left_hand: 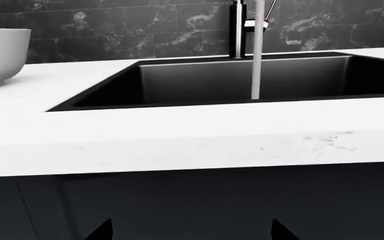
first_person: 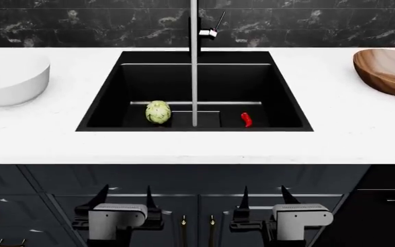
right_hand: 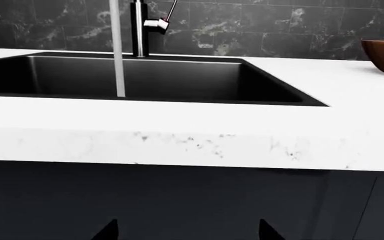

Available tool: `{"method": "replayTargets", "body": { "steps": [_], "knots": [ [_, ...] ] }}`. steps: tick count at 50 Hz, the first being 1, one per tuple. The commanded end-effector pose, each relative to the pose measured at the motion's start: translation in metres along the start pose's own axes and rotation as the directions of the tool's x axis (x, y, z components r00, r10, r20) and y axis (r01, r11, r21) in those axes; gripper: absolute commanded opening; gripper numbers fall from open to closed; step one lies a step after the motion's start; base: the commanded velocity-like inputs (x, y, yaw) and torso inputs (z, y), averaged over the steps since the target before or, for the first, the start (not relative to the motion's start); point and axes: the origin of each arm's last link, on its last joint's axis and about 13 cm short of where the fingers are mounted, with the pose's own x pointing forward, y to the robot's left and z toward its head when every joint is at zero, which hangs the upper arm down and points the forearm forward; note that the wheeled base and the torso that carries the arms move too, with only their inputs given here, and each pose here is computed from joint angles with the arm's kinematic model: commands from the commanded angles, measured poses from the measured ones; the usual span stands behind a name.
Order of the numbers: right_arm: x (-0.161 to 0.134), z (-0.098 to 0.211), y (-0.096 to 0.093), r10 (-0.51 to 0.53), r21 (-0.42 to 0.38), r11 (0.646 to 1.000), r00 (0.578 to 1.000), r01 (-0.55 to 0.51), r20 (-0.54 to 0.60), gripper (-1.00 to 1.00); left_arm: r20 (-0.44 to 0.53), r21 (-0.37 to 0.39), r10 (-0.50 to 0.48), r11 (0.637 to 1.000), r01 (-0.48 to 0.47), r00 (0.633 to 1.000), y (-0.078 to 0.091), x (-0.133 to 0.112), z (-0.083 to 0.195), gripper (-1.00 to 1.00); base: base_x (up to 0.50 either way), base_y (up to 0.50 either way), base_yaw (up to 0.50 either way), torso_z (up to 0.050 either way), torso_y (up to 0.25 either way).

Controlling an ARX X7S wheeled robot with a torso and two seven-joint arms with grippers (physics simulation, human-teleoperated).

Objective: Pick the tomatos and chili peppers from the sink and place them in one bowl. Place the artichoke in the other bowl. Then turn off the sink faucet.

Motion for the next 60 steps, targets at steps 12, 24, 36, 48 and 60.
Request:
{"method": "replayTargets", "body": {
  "steps": [12,24,36,48,60],
  "knots": [
    [0.000,0.011,-0.001,-0.005,0.015,1.000,1.000,0.005,0.009,1.00,0.002,0.013,-0.014,1.000,0.014,1.000,-0.001,0.000,0.006,1.00,0.00,0.00,0.00,0.000,0.000],
    [0.021,0.138,-0.024,0.022,-0.093,0.996,0.985,-0.006,0.169,1.00,0.113,0.013,-0.034,0.999,0.033,0.993,0.005,0.027,0.123,1.00,0.00,0.00,0.00,0.000,0.000],
    [0.055,0.264,-0.057,0.052,-0.133,0.990,0.993,-0.038,0.102,1.00,0.157,0.098,-0.088,0.993,0.073,0.984,0.013,0.084,0.240,1.00,0.00,0.00,0.00,0.000,0.000],
    [0.056,0.265,-0.081,0.058,-0.104,0.993,0.997,-0.062,-0.047,1.00,0.031,0.156,-0.080,0.985,0.075,0.996,0.027,0.115,0.267,1.00,0.04,0.00,0.00,0.000,0.000],
    [0.052,0.262,-0.083,0.054,-0.112,0.992,0.994,-0.065,-0.100,1.00,0.006,0.170,-0.083,0.982,0.081,0.997,0.028,0.121,0.281,1.00,0.31,0.00,0.00,0.000,0.000]
  ]
}}
